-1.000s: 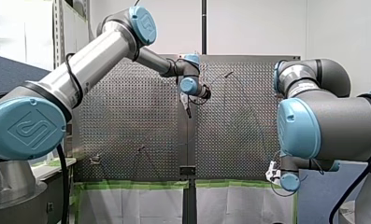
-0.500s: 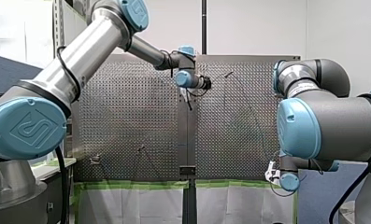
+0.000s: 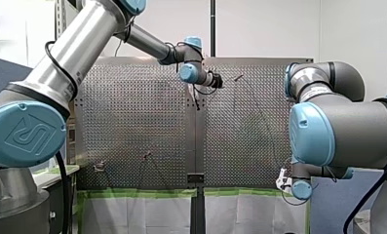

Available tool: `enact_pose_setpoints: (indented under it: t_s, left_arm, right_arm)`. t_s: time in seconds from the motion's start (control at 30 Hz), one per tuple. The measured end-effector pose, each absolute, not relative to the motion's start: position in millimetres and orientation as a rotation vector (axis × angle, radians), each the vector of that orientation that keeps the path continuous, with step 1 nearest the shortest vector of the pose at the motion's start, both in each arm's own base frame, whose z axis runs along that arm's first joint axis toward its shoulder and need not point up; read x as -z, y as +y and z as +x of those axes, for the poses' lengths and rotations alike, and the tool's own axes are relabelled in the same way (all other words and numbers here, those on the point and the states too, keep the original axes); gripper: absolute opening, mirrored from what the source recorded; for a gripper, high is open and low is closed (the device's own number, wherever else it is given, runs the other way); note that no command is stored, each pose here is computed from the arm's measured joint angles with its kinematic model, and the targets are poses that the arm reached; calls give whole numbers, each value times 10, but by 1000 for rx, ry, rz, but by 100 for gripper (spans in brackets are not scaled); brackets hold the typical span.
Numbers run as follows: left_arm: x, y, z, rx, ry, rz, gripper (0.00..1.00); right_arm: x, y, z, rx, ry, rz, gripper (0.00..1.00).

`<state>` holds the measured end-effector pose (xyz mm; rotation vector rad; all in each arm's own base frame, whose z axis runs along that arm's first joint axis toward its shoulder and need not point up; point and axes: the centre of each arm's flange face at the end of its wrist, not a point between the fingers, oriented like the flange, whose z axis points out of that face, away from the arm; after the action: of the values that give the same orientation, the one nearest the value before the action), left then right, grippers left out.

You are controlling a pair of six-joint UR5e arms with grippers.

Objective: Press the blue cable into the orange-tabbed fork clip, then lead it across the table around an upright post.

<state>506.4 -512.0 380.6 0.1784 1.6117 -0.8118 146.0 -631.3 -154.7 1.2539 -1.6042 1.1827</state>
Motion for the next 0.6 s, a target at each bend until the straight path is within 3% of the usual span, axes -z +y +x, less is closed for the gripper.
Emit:
enact_pose_setpoints:
  t_s: [0.27,0.6]
  left_arm:
    - [-3929,-4893,4842,706,1660,169,100]
    - [-4746,-4741,4645,709,1591,156,100]
  right_arm:
    - [1550,-6306,1485,-1189,-1603,1267,0]
    - [1556,-6290,1518,-1193,-1603,1281,0]
